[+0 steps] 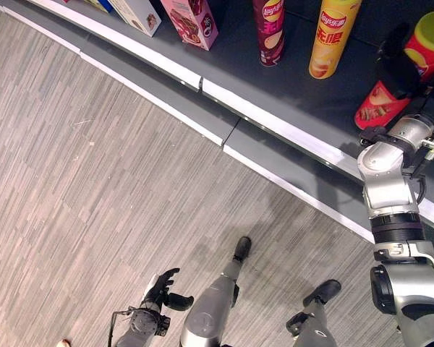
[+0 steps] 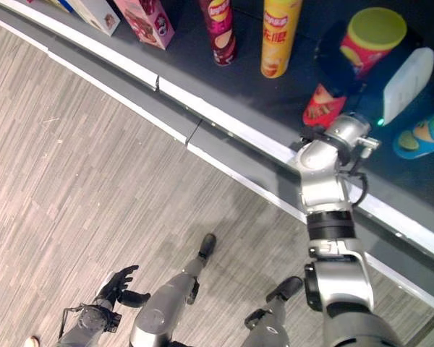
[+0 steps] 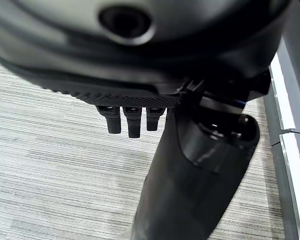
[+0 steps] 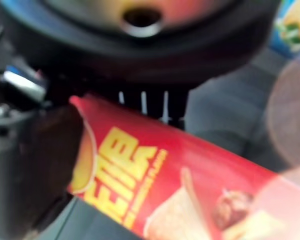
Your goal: Put the goods on the table back onto the shelves and tidy them up.
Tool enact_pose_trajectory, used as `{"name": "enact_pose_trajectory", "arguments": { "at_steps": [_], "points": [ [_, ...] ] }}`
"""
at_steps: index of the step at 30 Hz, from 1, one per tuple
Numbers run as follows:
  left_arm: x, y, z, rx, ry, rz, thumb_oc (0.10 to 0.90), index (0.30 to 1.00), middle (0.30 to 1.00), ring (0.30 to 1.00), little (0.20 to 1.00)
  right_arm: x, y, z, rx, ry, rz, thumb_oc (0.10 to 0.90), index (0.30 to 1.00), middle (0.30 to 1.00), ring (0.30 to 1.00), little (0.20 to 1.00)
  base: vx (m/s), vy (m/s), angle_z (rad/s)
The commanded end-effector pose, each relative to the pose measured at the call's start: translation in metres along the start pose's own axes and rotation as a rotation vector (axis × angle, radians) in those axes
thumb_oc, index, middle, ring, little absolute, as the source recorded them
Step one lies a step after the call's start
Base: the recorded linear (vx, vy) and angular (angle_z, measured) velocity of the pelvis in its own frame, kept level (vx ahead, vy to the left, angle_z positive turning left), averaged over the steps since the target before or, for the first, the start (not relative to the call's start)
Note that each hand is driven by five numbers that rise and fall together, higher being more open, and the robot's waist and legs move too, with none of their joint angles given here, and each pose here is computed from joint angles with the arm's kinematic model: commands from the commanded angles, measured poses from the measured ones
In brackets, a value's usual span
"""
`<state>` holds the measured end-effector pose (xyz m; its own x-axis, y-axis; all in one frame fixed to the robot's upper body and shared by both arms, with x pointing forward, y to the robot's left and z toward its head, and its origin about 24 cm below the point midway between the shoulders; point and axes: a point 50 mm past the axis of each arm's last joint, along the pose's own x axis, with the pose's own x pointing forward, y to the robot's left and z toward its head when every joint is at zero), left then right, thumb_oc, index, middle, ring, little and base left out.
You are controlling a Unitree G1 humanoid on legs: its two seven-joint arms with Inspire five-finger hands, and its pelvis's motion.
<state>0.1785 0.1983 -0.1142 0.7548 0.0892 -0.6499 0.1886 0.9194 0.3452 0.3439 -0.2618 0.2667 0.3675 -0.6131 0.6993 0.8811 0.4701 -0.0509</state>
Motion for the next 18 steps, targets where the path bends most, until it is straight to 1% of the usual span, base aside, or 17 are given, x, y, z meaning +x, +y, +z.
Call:
{"name": "enact_pose_trajectory", "arguments": {
  "at_steps": [1, 7, 13, 18],
  "points": [
    [-0.006, 0.015, -0.016, 0.092, 0.025, 0.033, 0.800, 0.900, 0.900, 0.900, 0.900, 0.041, -0.030, 0.067, 0.050, -0.337, -0.198, 0.400, 0.300, 0.300, 0.300, 0.300, 0.00, 0.000, 0.00],
    [-0.005, 0.013, -0.011, 0.078, 0.003, 0.036, 0.800, 0.900, 0.900, 0.900, 0.900, 0.048, -0.034, 0.068, 0.039, -0.338, -0.220, 0.400, 0.300, 0.300, 0.300, 0.300, 0.00, 0.000, 0.00],
    [-0.003, 0.016, 0.002, 0.054, -0.047, 0.047, 0.800, 0.900, 0.900, 0.900, 0.900, 0.049, -0.029, 0.067, 0.031, -0.330, -0.207, 0.400, 0.300, 0.300, 0.300, 0.300, 0.00, -0.015, 0.04],
    [-0.003, 0.018, 0.006, 0.049, -0.070, 0.048, 0.800, 0.900, 0.900, 0.900, 0.900, 0.051, -0.031, 0.060, -0.025, -0.336, -0.193, 0.400, 0.300, 0.300, 0.300, 0.300, 0.01, -0.007, 0.05]
  ]
}}
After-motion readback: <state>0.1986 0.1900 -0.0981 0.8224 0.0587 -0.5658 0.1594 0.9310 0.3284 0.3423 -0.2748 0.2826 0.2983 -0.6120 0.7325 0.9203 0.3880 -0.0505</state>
